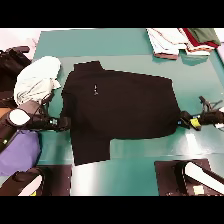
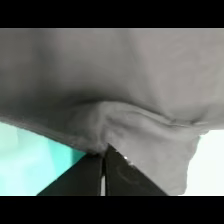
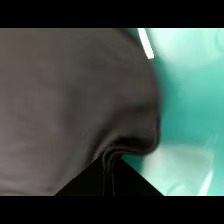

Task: Fold the shirts.

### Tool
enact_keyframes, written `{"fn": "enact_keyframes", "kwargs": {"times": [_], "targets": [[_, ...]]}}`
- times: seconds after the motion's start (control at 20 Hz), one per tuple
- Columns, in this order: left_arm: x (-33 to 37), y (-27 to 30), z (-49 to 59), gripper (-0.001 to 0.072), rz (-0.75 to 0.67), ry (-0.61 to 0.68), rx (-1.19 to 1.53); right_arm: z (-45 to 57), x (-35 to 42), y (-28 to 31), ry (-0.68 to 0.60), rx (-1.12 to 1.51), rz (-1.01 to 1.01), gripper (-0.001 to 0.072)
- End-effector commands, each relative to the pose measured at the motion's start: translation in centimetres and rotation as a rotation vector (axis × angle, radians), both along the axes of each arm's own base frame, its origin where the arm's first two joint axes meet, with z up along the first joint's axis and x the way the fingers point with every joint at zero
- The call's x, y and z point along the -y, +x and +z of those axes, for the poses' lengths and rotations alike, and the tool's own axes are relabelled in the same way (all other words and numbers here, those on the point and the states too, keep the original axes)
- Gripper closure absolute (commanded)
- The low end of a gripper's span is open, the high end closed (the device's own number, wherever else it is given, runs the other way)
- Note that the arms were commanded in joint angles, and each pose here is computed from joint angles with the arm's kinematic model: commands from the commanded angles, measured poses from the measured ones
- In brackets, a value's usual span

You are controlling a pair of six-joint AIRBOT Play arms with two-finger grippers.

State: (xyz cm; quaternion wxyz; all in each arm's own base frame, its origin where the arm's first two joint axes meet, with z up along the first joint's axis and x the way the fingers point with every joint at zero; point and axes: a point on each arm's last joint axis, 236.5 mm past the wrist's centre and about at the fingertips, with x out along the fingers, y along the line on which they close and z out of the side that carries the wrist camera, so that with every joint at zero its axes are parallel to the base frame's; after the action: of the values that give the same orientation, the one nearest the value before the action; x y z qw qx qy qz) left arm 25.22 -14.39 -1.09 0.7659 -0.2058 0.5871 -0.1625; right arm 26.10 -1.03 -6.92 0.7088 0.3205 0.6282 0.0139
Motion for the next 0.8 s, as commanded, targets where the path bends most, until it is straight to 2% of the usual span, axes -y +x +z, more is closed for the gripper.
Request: {"fn": "enact_keyframes", "kwargs": {"times": [0.0,0.2,0.3,0.4,0.6,0.75], "targets": [[0.2,2.7,6.3,0.0689,-0.048,0.012,0.128,6.9,-2.6,4.1,-0.065,0.197,0.172,0.0694],[-0.7,6.9,26.6,0.0689,-0.073,0.068,0.599,28.3,-2.6,7.4,-0.300,0.741,0.217,0.0694],[-1.5,5.1,38.4,0.0688,-0.061,0.075,0.884,39.6,-3.2,5.3,-0.424,1.010,0.207,0.0693],[-2.3,0.8,47.9,0.0688,-0.038,0.065,1.122,48.1,-4.0,1.7,-0.537,1.211,0.195,0.0694],[-3.7,-8.1,58.5,0.0689,0.008,0.029,1.442,55.1,-2.3,-4.3,-0.751,1.303,0.103,0.0694],[-4.3,-9.5,60.3,0.0689,0.039,0.018,1.509,54.9,-0.8,-5.2,-0.803,1.217,0.083,0.0694]]}}
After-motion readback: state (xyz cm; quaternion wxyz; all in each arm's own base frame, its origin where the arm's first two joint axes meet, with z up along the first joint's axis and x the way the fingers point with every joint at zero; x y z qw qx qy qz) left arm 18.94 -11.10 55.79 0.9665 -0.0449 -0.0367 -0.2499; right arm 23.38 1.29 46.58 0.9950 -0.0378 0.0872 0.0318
